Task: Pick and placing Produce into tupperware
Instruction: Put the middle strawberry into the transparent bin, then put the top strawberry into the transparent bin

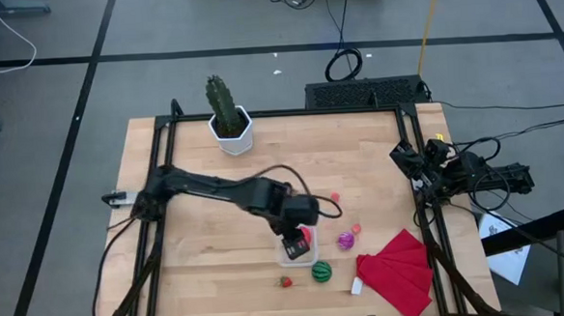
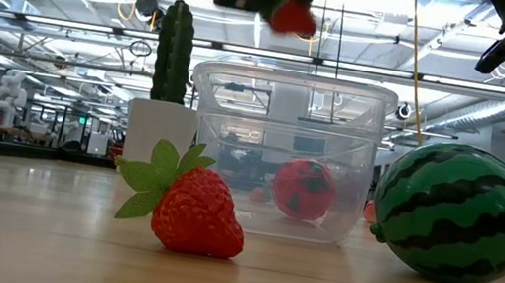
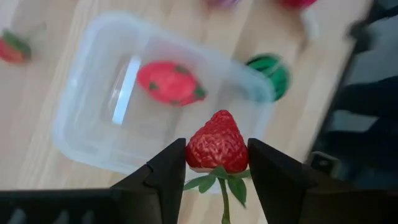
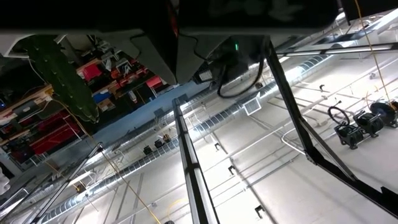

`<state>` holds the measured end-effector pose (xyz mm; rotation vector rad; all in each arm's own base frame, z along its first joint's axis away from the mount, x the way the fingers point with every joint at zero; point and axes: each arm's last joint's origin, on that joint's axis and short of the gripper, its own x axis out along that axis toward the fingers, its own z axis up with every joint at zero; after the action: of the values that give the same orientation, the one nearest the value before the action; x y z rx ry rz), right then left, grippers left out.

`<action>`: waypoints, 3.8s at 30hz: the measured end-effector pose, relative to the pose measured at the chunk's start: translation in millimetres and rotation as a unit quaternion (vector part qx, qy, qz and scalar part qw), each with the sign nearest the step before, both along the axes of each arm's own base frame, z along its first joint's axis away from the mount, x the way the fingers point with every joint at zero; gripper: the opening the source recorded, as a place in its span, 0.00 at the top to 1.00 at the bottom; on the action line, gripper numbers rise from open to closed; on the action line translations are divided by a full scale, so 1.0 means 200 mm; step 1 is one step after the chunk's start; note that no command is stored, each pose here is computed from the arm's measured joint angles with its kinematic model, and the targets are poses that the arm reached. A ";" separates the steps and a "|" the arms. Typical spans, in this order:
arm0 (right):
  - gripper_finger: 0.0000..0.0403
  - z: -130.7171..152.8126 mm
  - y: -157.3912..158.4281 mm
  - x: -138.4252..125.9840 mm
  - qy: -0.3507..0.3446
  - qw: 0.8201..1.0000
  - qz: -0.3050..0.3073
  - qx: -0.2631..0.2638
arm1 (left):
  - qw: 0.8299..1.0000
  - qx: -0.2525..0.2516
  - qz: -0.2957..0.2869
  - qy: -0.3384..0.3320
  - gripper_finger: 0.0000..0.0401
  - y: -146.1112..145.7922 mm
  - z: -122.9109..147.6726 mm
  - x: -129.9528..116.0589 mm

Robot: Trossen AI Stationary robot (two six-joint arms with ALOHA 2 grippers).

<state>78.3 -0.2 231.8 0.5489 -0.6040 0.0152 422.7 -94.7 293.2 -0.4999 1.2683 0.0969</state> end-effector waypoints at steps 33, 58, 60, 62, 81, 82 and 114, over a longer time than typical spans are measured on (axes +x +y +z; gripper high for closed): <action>1.00 0.00 0.00 0.00 0.001 1.000 0.002 0.001 | 0.984 -0.010 0.136 0.116 0.58 0.03 -0.41 0.15; 1.00 0.00 0.00 0.00 0.002 1.000 0.009 0.011 | 0.971 0.000 0.191 0.143 0.57 0.04 -0.43 0.13; 1.00 0.00 0.00 0.00 0.001 1.000 0.011 0.010 | 0.971 -0.001 0.191 0.142 0.57 0.04 -0.43 0.13; 1.00 0.00 0.00 0.00 0.001 1.000 0.022 0.002 | 0.971 -0.001 0.192 0.142 0.58 0.04 -0.43 0.13; 1.00 0.00 0.01 0.00 0.001 0.999 0.039 -0.011 | 0.974 0.013 0.181 0.135 0.58 0.05 -0.43 0.13; 1.00 0.00 0.01 0.00 0.001 0.999 0.040 -0.011 | 0.974 0.014 0.181 0.134 0.58 0.05 -0.43 0.13; 1.00 0.00 0.01 0.00 0.001 0.999 0.039 -0.011 | 0.973 0.003 0.192 0.128 0.37 0.08 -0.40 0.14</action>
<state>78.9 2.0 231.4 0.5513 -0.5795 0.0956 450.1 -77.9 212.7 -0.7416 1.4080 0.5038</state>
